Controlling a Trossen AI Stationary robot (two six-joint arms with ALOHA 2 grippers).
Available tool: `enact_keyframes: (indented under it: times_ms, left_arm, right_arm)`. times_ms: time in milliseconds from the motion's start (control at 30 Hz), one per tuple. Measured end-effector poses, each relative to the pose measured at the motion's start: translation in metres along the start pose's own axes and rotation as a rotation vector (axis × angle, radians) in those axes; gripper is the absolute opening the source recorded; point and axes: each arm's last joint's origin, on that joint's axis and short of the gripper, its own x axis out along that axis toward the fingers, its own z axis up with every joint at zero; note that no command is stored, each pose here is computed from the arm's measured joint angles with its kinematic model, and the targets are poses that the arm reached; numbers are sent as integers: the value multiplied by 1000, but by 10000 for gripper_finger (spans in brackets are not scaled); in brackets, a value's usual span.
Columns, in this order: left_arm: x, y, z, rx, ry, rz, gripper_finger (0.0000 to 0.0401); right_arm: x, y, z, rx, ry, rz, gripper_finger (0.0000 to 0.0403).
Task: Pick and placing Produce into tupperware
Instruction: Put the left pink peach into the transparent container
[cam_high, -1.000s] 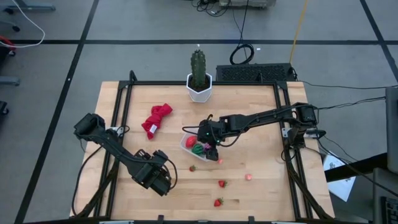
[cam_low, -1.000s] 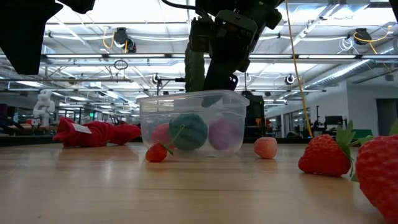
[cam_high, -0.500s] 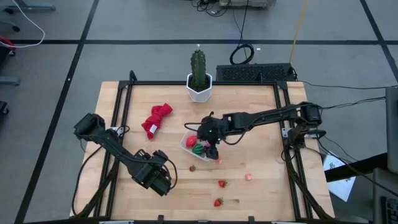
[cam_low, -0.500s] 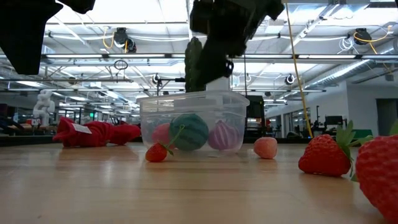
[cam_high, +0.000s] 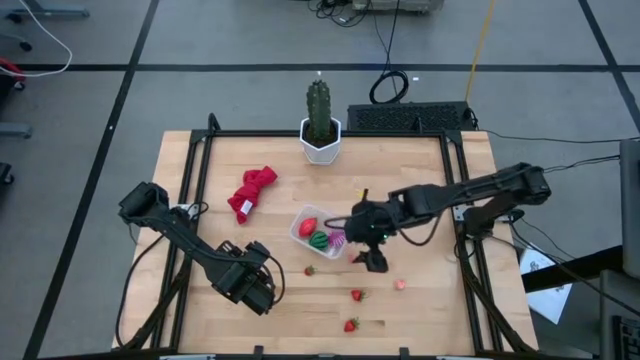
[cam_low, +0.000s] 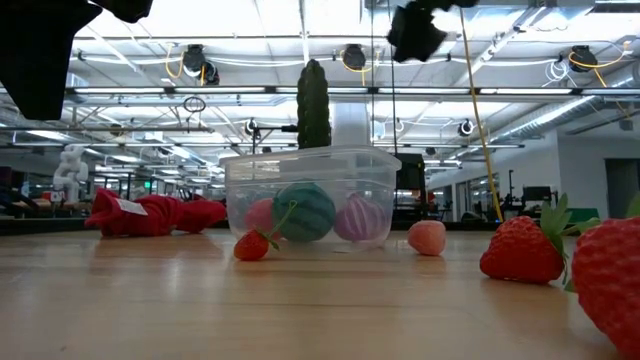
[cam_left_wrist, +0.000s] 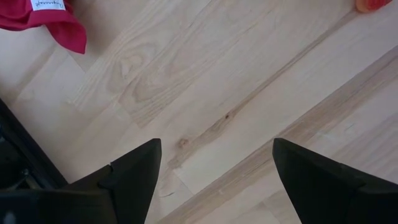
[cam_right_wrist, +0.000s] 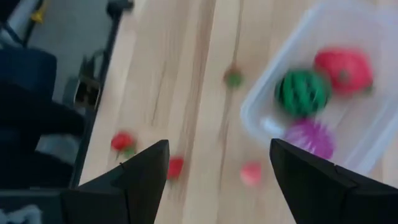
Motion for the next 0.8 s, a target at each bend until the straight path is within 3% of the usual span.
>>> enact_keyframes:
  times_ms: [267, 567, 800]
  left_arm:
    - [0, 0, 0, -4, 0, -2, 310]
    - [0, -1, 0, -10, 0, -10, 310]
    - [0, -1, 0, -14, 0, -12, 310]
  right_arm:
    - [33, 4, -37, 50, 105, -44, 272]
    - [64, -17, -73, 239, 102, -64, 272]
    - [73, -20, -79, 328, 40, -46, 272]
